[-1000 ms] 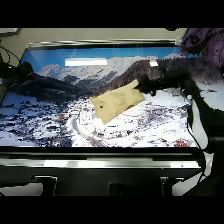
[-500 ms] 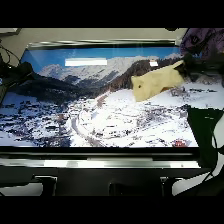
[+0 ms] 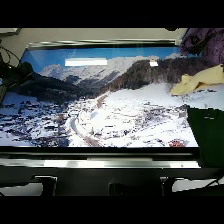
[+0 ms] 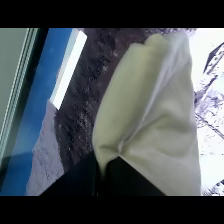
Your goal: Fold the clothes and pants, and hang the long-sleeved shirts on hangers.
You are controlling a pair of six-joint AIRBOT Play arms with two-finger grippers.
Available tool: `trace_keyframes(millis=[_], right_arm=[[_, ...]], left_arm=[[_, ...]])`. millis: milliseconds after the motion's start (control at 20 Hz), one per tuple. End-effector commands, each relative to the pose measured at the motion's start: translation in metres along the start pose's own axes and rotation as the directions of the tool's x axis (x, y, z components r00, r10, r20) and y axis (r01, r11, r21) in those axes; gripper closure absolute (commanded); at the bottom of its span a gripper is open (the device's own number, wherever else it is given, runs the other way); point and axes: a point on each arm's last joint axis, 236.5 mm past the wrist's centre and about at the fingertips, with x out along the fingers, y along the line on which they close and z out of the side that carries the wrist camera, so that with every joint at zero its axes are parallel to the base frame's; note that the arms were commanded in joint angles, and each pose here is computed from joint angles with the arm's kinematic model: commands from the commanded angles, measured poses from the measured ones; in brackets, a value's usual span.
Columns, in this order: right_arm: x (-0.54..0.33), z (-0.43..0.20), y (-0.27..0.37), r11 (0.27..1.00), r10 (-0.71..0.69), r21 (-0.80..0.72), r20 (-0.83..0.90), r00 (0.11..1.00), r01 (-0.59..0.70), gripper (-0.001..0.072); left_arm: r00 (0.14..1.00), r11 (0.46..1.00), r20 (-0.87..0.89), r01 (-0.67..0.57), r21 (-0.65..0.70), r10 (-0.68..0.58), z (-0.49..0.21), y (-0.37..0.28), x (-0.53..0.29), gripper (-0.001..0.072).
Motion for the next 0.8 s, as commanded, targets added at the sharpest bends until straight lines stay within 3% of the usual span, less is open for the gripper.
trace_keyframes(millis=[0, 400, 550, 750], right_arm=[[-0.036, 0.016, -0.032, 0.982, -0.159, 0.111, 0.072, 0.985, 0.15, 0.0685], [-0.099, 0.003, -0.079, 0.9, -0.425, 0.149, 0.079, 0.902, 0.411, 0.0685], [-0.129, -0.009, -0.123, 0.784, -0.615, 0.139, 0.035, 0.788, 0.605, 0.0683], [-0.161, -0.011, -0.158, 0.648, -0.761, 0.056, 0.027, 0.648, 0.759, 0.0682]], left_arm=[[1.0, 1.0, -0.016, -0.003, 0.001, 0.003, -0.004, 0.0, 0.0, 0.0687], [0.996, 1.0, -0.082, -0.019, 0.001, 0.019, -0.019, 0.004, -0.001, 0.0687], [0.996, 1.0, -0.09, -0.021, 0.002, 0.021, -0.021, 0.005, -0.001, 0.0687], [0.995, 1.0, -0.103, -0.007, 0.017, 0.009, -0.025, 0.002, -0.002, 0.0687]])
